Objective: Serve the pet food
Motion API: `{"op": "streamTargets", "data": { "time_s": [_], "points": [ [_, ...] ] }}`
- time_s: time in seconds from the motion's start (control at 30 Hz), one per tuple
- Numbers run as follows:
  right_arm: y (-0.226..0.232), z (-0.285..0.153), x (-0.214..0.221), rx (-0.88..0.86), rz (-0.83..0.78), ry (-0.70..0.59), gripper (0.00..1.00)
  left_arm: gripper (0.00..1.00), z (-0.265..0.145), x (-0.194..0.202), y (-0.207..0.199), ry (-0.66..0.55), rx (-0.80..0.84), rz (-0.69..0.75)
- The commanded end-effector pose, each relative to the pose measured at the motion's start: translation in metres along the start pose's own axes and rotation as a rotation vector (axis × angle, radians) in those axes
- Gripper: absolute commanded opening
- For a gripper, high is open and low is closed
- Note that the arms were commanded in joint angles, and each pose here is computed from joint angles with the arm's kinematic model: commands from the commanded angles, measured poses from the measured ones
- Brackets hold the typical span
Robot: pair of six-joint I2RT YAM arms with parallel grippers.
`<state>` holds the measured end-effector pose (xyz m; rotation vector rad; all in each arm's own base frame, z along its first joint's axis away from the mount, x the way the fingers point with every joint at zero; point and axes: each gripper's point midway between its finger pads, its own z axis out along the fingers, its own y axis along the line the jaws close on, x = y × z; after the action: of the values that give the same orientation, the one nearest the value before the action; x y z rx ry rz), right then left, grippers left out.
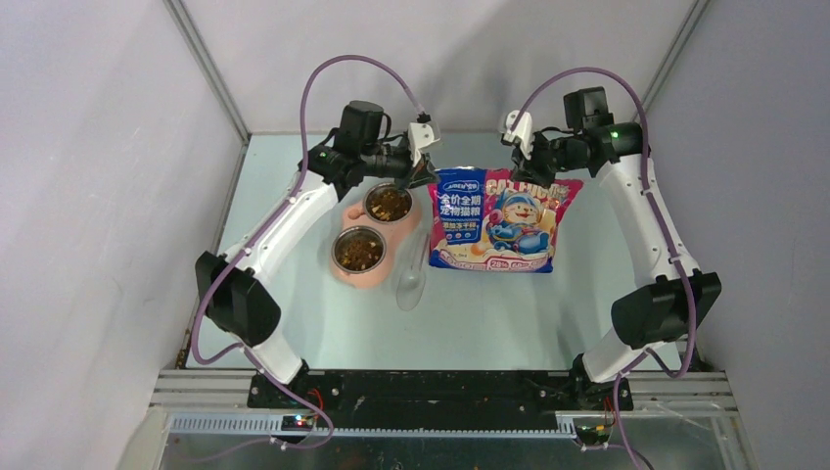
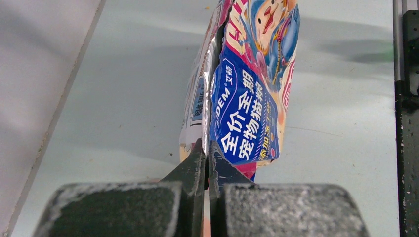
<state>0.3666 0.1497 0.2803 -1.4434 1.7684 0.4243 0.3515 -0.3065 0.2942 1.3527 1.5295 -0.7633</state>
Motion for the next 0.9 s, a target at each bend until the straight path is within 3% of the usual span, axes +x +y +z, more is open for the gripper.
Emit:
{"op": "streamTargets", "data": {
  "time_s": [0.0,0.07,0.1,0.17,0.2,0.23,0.3,0.47,0.53,0.6,0.63,0.67,0.77,0.83,0.87],
  "points": [
    [-0.025,-0.034,0.008,0.125,-0.038,0.063,0.0,0.0,-0.031,-0.036,0.01,-0.067,-0.077,0.053],
    [-0.028,-0.039,0.007,0.142,-0.013,0.059,0.02,0.0,-0.031,-0.035,0.01,-0.065,-0.076,0.052],
    [-0.032,-0.041,0.008,0.166,0.004,0.063,0.18,0.0,-0.032,-0.035,0.01,-0.064,-0.077,0.051],
    [-0.036,-0.044,0.013,0.193,-0.001,0.082,0.25,0.0,-0.033,-0.034,0.01,-0.061,-0.077,0.049],
    [-0.035,-0.044,0.017,0.188,-0.004,0.096,0.22,0.0,-0.033,-0.033,0.01,-0.06,-0.076,0.045],
    [-0.035,-0.046,0.022,0.184,-0.016,0.112,0.07,0.0,-0.034,-0.033,0.01,-0.058,-0.076,0.042],
    [-0.033,-0.048,0.03,0.165,0.002,0.129,0.0,0.0,-0.036,-0.031,0.01,-0.055,-0.074,0.037],
    [-0.033,-0.057,0.038,0.168,0.05,0.124,0.0,0.0,-0.038,-0.027,0.011,-0.043,-0.077,0.032],
    [-0.036,-0.064,0.038,0.202,0.054,0.117,0.21,0.0,-0.037,-0.025,0.012,-0.039,-0.077,0.028],
    [-0.039,-0.069,0.042,0.229,0.048,0.131,0.28,0.0,-0.037,-0.024,0.013,-0.034,-0.079,0.024],
    [-0.038,-0.07,0.042,0.228,0.041,0.131,0.23,0.0,-0.037,-0.023,0.013,-0.032,-0.079,0.021],
    [-0.039,-0.077,0.049,0.233,0.037,0.142,0.07,0.0,-0.037,-0.022,0.013,-0.031,-0.08,0.019],
    [-0.035,-0.085,0.056,0.225,0.059,0.146,0.0,0.0,-0.038,-0.02,0.014,-0.027,-0.081,0.012],
    [-0.037,-0.091,0.061,0.245,0.078,0.156,0.08,0.0,-0.039,-0.02,0.015,-0.027,-0.085,0.008],
    [-0.039,-0.095,0.066,0.261,0.088,0.17,0.22,0.0,-0.039,-0.02,0.015,-0.026,-0.087,0.006]
  ]
}}
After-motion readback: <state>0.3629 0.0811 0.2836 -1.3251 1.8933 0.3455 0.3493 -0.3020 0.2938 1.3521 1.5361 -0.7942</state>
